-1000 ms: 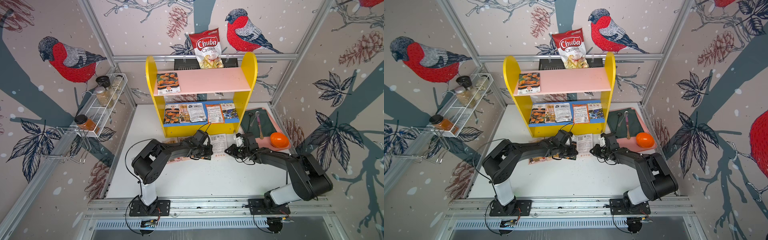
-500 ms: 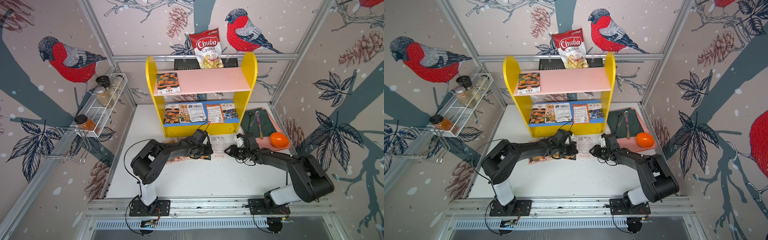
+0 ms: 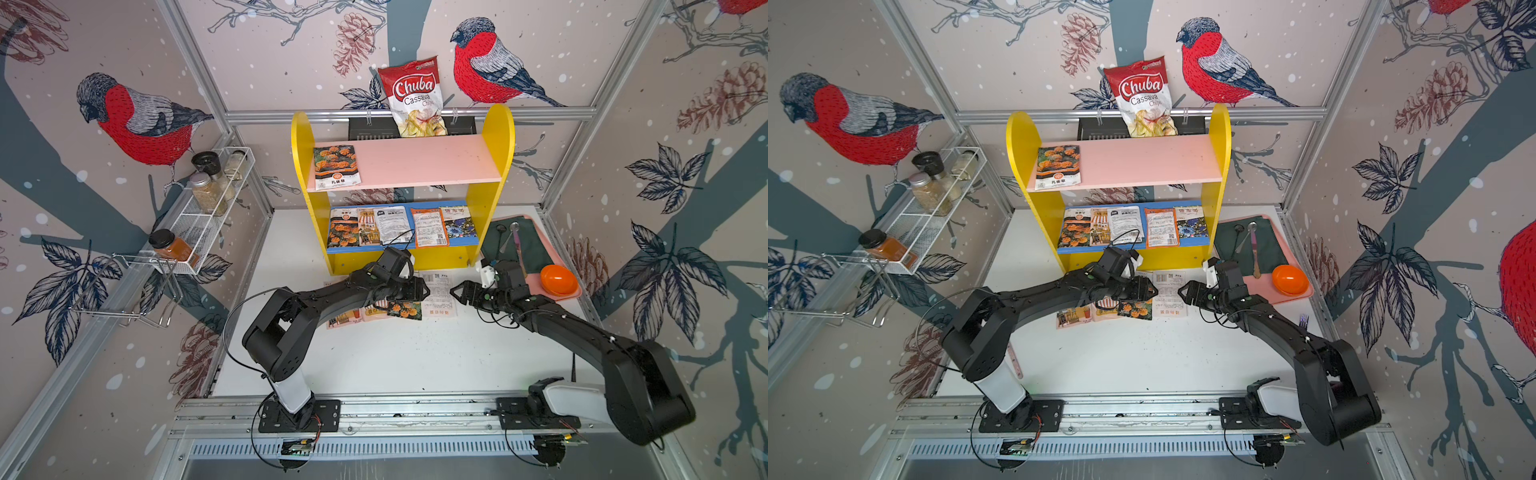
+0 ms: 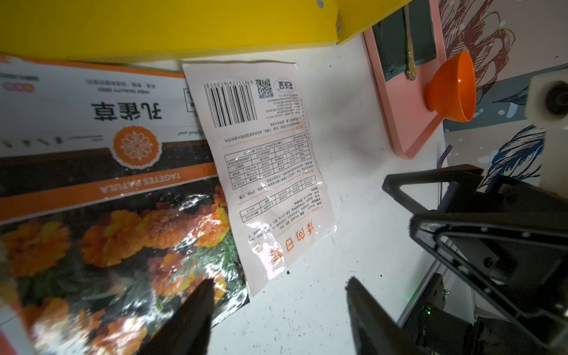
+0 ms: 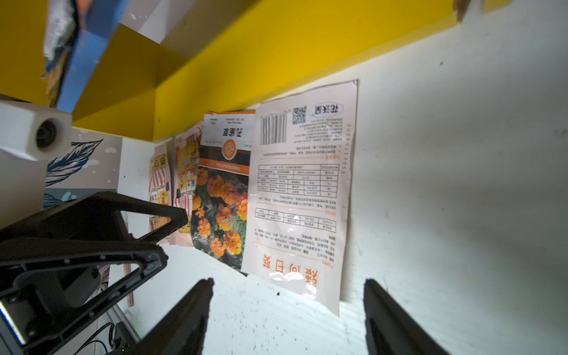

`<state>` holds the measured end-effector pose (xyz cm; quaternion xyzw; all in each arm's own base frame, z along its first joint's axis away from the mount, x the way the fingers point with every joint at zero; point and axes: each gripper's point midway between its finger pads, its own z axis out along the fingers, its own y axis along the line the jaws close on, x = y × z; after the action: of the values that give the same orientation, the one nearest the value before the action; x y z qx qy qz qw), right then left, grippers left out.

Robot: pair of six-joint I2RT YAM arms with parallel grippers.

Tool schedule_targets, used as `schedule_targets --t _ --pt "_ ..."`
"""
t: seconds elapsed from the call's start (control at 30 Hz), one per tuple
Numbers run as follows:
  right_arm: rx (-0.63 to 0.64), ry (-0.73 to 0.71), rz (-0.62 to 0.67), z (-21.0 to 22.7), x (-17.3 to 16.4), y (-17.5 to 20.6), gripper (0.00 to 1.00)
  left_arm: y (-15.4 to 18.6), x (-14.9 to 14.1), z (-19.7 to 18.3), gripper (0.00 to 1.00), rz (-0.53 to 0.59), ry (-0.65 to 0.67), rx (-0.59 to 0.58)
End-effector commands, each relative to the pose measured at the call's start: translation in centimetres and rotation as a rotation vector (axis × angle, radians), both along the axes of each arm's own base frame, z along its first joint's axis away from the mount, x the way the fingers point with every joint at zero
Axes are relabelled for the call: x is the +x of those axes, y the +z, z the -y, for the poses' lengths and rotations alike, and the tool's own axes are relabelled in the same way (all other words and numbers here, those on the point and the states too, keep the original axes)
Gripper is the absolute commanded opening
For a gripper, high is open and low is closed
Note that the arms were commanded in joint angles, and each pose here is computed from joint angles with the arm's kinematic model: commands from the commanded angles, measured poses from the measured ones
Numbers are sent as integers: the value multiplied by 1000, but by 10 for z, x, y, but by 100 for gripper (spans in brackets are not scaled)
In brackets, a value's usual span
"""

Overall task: Take the seed bag off the shelf
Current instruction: Move the seed packet to the center of the board, then pick up the seed packet from the shelf.

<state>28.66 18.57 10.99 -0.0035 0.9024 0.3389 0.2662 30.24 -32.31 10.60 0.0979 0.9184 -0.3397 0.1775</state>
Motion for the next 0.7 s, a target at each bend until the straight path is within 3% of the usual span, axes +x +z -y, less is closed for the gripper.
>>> schedule_targets --t 0.0,0.1,0.33,0.53,0.67 --pt "-25 18 64 4 -4 25 90 15 -1 -12 87 45 -5 34" --pt "-8 25 145 5 -7 57 100 38 1 -23 96 98 17 43" --pt "36 34 297 0 -13 123 100 111 4 -48 97 270 87 16" --pt "62 66 391 -20 -19 164 100 179 4 -82 96 447 221 -29" --pt "74 81 446 -35 -20 185 100 214 -1 -110 96 500 317 -86"
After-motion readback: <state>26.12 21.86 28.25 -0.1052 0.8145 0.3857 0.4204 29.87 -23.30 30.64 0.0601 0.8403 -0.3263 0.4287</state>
